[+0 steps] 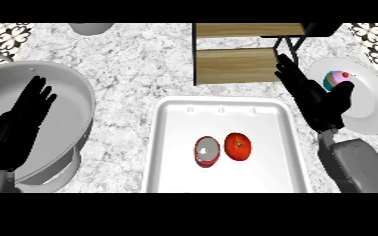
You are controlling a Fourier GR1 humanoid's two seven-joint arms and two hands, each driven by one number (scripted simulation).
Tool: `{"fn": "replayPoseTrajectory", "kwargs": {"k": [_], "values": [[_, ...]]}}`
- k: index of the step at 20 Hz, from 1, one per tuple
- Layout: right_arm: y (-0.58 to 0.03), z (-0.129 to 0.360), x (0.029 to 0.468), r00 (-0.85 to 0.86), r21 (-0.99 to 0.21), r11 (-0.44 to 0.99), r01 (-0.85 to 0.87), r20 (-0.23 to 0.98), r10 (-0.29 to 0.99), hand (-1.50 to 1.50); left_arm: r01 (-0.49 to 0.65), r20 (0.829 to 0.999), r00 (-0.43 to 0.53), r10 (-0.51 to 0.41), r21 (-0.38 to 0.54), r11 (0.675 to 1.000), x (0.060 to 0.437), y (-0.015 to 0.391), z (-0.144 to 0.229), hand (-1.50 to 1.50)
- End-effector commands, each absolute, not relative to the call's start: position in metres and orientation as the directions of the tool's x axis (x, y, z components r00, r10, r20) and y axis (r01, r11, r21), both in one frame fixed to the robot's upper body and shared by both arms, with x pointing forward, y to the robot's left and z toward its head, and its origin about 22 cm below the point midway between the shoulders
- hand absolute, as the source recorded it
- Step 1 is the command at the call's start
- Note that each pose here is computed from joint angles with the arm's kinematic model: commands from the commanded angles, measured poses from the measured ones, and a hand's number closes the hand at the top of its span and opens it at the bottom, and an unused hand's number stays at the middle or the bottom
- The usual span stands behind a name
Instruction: Pick the can from the tray and place it in the tiered shelf
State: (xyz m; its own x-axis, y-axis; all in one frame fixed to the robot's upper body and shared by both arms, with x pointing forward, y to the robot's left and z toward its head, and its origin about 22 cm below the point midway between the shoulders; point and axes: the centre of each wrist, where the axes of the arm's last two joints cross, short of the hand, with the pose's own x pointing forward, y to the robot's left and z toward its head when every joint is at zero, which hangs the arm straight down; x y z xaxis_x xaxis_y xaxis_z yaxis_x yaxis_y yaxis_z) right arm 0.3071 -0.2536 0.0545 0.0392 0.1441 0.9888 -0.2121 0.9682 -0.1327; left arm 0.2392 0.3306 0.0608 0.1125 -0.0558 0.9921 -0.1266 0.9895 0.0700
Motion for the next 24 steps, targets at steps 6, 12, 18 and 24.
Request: {"fn": "replayPoseTrajectory", "kwargs": {"k": [6,12,18,24], "values": [[-0.210,0.115,0.310,-0.061,-0.096,0.979,-0.180,0.994,0.086,-1.50,0.043,0.964,-0.073,-0.257,0.260,0.965,0.272,0.249,0.040,0.00],[-0.252,0.040,0.292,0.012,-0.362,0.883,0.298,0.927,0.376,1.50,0.025,0.977,-0.014,-0.214,0.214,0.977,0.271,0.261,0.045,0.00],[-0.214,-0.015,0.234,-0.150,-0.117,0.878,0.464,0.966,0.208,-1.50,0.058,0.973,-0.023,-0.231,0.232,0.971,0.268,0.233,0.024,0.00],[-0.230,0.030,0.224,-0.102,-0.237,0.966,0.106,0.963,0.248,-1.50,0.088,0.976,-0.020,-0.215,0.216,0.972,0.265,0.220,0.011,0.00]]}}
